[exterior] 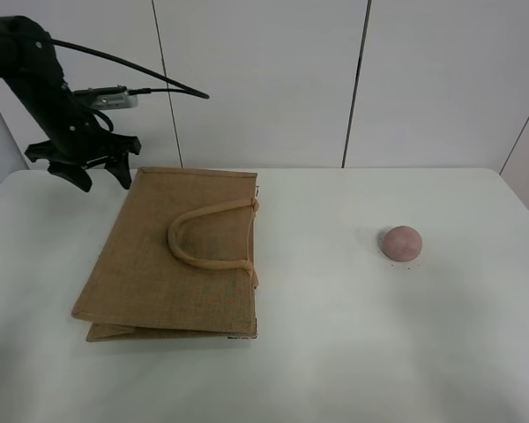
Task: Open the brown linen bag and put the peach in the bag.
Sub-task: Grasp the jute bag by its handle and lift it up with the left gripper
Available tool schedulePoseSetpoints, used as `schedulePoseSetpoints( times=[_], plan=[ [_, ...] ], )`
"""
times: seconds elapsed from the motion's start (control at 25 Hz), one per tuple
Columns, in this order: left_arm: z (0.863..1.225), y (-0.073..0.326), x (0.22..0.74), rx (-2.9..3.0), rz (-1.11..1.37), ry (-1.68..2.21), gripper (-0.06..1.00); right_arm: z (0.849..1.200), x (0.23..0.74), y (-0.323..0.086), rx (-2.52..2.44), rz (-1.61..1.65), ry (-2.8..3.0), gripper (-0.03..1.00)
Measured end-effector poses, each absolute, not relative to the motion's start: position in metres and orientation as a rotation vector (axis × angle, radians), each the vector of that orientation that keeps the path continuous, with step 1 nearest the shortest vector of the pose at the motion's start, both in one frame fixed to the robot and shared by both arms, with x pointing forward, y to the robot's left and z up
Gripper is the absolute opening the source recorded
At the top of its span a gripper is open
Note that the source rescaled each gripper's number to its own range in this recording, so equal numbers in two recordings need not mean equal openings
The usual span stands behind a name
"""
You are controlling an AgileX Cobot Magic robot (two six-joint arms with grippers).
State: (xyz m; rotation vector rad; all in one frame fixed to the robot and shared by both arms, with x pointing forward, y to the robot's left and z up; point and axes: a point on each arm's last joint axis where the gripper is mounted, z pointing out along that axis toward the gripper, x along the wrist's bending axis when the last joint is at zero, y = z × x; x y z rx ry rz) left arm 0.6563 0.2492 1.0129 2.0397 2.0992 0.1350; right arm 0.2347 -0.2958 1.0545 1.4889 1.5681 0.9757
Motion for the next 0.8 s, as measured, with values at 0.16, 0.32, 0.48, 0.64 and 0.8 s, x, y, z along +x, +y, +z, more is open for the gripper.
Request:
schedulePoseSetpoints(
  times=[0.16, 0.32, 0.48, 0.64, 0.8],
  plan=[
    [0.988, 0.21, 0.657, 2.114, 0.06, 2.08, 1.0, 1.055, 0.235, -0.296, 1.489, 0.976, 1.568, 1.0],
    [0.966, 0.177, 0.656, 2.176, 0.029, 2.041, 1.0, 1.055, 0.235, -0.296, 1.489, 0.976, 1.568, 1.0],
    [0.948, 0.168, 0.659, 2.175, 0.02, 2.048, 1.0, 1.055, 0.235, -0.296, 1.489, 0.976, 1.568, 1.0],
    [0.938, 0.175, 0.665, 2.189, 0.079, 2.067, 1.0, 1.055, 0.235, -0.296, 1.489, 0.976, 1.568, 1.0],
    [0.93, 0.178, 0.668, 2.192, 0.094, 2.072, 1.0, 1.055, 0.235, -0.296, 1.489, 0.976, 1.568, 1.0]
  ],
)
